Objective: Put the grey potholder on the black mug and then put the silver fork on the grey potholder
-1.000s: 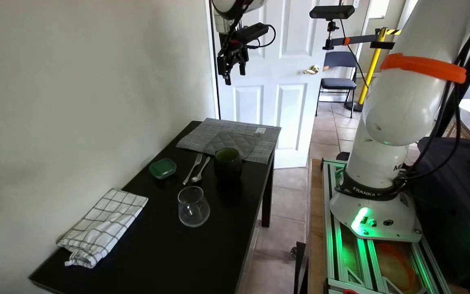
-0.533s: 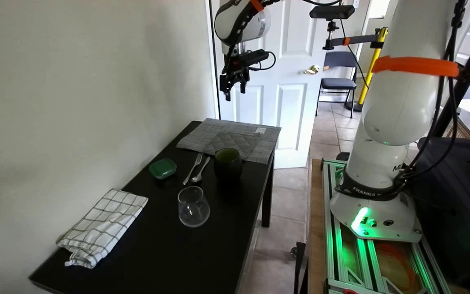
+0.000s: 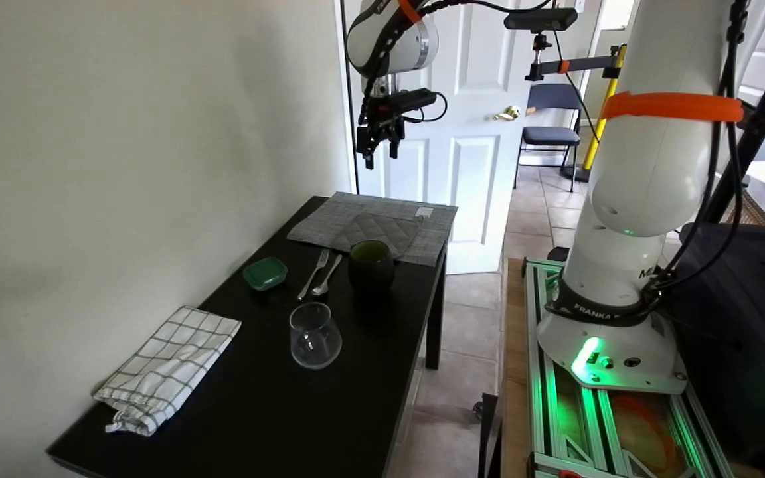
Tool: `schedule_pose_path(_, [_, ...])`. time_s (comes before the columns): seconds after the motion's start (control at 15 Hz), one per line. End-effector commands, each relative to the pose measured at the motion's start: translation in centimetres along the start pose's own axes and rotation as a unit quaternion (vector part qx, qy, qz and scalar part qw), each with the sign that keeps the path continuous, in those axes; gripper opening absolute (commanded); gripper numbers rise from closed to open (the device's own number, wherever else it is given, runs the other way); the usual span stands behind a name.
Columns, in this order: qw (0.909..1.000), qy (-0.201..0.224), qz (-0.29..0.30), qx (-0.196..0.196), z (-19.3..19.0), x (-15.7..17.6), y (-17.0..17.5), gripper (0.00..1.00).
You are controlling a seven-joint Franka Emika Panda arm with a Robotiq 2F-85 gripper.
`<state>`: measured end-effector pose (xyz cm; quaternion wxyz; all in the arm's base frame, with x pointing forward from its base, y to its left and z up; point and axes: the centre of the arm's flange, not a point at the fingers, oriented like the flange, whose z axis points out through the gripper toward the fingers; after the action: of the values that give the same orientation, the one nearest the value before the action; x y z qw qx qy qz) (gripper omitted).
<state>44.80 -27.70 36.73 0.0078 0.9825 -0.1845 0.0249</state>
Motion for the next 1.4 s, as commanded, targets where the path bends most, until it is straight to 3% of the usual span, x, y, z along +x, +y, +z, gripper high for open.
schedule_pose_path(0.0, [0.9975,0.000,-0.047,0.052,3.0,1.6,3.2,1.00])
schedule_pose_path(0.2, [0.9936,-0.005,-0.091,0.067,4.9,1.8,5.4,1.00])
schedule_pose_path(0.67, [0.9863,-0.033,-0.150,0.060,11.3,3.8,7.9,1.00])
schedule_pose_path(1.33, [0.9859,-0.039,-0.150,0.064,18.5,6.4,9.4,1.00])
